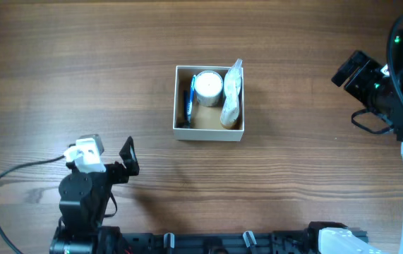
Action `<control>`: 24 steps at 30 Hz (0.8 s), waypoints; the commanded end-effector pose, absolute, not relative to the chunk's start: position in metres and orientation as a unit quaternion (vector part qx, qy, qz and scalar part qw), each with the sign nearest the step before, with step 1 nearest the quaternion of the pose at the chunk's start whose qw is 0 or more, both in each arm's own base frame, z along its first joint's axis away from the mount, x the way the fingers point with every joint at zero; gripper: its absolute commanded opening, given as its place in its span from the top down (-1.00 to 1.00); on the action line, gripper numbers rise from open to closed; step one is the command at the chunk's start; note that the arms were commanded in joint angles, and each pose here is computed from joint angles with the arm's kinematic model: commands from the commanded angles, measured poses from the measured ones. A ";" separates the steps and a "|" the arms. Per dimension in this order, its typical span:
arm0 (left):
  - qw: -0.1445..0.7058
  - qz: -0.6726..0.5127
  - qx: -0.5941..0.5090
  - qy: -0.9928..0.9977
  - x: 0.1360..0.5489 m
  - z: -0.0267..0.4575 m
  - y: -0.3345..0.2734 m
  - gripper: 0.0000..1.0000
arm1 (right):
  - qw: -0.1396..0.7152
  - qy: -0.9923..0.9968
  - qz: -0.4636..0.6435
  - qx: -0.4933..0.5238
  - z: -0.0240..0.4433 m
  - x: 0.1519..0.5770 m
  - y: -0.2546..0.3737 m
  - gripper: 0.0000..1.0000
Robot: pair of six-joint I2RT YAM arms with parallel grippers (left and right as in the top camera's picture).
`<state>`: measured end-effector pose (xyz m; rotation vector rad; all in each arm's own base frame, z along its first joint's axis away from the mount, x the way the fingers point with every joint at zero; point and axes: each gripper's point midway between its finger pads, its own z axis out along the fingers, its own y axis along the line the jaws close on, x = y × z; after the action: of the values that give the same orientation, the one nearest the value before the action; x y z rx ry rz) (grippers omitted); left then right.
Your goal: Pack container
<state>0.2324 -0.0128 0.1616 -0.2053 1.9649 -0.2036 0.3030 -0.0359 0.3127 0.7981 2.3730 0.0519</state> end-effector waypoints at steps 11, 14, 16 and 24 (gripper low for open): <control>0.586 -0.077 -0.100 0.800 0.225 0.133 -0.002 -0.99 | 0.314 0.896 0.019 0.312 0.313 0.305 -0.038 -1.00; 0.597 -0.079 -0.099 0.793 0.228 0.135 -0.002 -0.99 | 0.314 0.896 0.019 0.312 0.313 0.305 -0.038 -0.99; 0.603 -0.080 -0.098 0.788 0.230 0.139 -0.002 -0.99 | 0.314 0.897 0.019 0.312 0.313 0.305 -0.038 -1.00; 0.593 -0.078 -0.099 0.796 0.228 0.133 -0.002 -0.99 | 0.314 0.896 0.019 0.312 0.313 0.305 -0.038 -1.00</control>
<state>0.2281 -0.0016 0.1326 -0.2394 1.8545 -0.1837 0.3030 -0.0359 0.3124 0.7984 2.3740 0.0515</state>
